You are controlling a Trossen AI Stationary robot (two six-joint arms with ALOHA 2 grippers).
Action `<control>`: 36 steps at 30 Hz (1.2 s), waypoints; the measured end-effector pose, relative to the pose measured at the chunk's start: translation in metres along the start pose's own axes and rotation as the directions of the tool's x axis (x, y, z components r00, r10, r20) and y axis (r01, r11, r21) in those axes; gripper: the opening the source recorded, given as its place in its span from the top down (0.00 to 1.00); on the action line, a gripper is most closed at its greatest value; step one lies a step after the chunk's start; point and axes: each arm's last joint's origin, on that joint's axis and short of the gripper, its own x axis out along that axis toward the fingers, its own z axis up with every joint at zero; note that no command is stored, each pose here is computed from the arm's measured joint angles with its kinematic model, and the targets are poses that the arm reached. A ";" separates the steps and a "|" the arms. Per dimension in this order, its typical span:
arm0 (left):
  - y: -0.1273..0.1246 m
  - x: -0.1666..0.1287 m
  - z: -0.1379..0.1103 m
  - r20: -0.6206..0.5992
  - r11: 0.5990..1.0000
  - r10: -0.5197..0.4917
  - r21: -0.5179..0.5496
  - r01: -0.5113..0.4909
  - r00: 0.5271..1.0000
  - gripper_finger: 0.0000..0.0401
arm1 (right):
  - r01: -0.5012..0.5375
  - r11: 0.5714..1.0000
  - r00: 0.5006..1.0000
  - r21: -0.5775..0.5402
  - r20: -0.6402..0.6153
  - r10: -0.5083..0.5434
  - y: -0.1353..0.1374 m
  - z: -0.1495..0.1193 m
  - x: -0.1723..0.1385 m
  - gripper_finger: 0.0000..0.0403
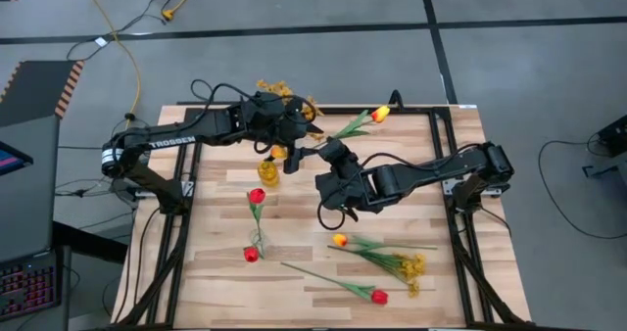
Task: Sort flowers into vase by color
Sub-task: Put the top yellow tulip into the yellow vase
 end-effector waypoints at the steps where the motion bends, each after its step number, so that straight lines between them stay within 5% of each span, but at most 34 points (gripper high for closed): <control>1: 0.000 0.000 0.000 -0.005 1.000 -0.001 -0.001 0.001 1.000 0.41 | 0.000 1.000 1.000 0.000 -0.001 0.000 0.000 0.000 0.000 0.91; 9: -0.001 0.000 -0.003 -0.032 0.999 -0.009 -0.036 0.008 0.999 0.47 | 0.000 1.000 1.000 0.001 -0.004 0.000 0.000 0.000 0.001 0.91; 27: -0.002 0.000 -0.004 -0.036 0.998 -0.020 -0.053 0.018 0.999 0.97 | 0.000 1.000 1.000 0.001 -0.004 0.000 0.000 0.000 0.001 0.91; 36: -0.001 0.000 -0.004 -0.037 0.998 -0.019 -0.053 0.017 0.999 1.00 | -0.004 1.000 1.000 0.005 0.005 0.004 0.000 0.000 0.001 0.91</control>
